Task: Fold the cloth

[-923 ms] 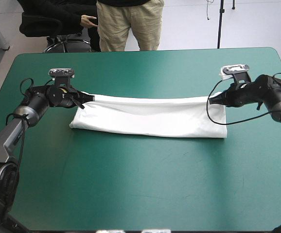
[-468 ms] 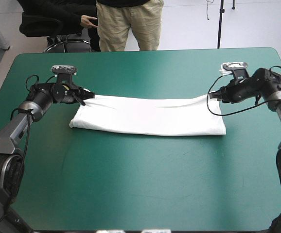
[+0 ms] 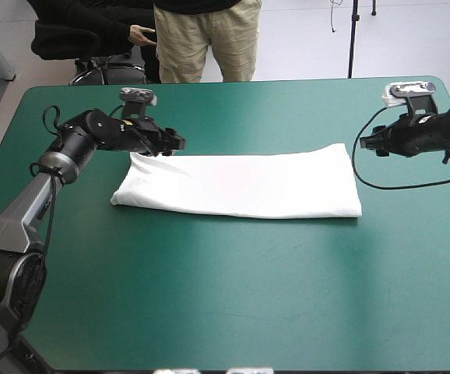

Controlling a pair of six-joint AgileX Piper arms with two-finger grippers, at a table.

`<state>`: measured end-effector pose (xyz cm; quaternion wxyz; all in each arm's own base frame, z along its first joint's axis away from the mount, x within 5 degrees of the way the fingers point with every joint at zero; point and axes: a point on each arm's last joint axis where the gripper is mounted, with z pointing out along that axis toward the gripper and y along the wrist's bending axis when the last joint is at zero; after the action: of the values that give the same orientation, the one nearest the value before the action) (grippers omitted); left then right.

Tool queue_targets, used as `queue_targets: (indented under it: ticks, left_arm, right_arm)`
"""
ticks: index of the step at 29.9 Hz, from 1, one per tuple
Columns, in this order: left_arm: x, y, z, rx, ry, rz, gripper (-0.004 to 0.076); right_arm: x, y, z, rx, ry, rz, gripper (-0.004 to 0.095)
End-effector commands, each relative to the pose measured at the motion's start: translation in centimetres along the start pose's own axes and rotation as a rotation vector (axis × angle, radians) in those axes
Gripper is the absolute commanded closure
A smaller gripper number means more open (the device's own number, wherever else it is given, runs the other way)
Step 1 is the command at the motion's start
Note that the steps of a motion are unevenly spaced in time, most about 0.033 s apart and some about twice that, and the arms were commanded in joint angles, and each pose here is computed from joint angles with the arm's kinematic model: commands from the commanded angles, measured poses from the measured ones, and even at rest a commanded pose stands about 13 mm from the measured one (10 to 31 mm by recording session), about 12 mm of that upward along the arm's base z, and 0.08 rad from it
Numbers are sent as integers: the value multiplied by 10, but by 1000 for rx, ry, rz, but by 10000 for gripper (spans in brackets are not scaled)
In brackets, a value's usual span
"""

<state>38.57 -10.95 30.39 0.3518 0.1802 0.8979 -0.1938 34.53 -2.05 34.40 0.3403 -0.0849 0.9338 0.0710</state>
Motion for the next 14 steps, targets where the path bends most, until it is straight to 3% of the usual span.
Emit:
queue_targets:
  ticks: [1,3,8,14]
  left_arm:
    - [-14,-46,-9,191,-67,63,552]
    - [-9,-62,6,244,-32,87,741]
    - [6,-81,49,297,35,58,741]
    - [24,-75,92,301,87,-31,741]
  right_arm:
    - [-3,-1,-25,16,-80,18,362]
    - [4,-4,-19,11,-58,37,362]
    - [17,-5,-5,-30,-45,62,362]
    - [17,-3,5,-84,-60,85,362]
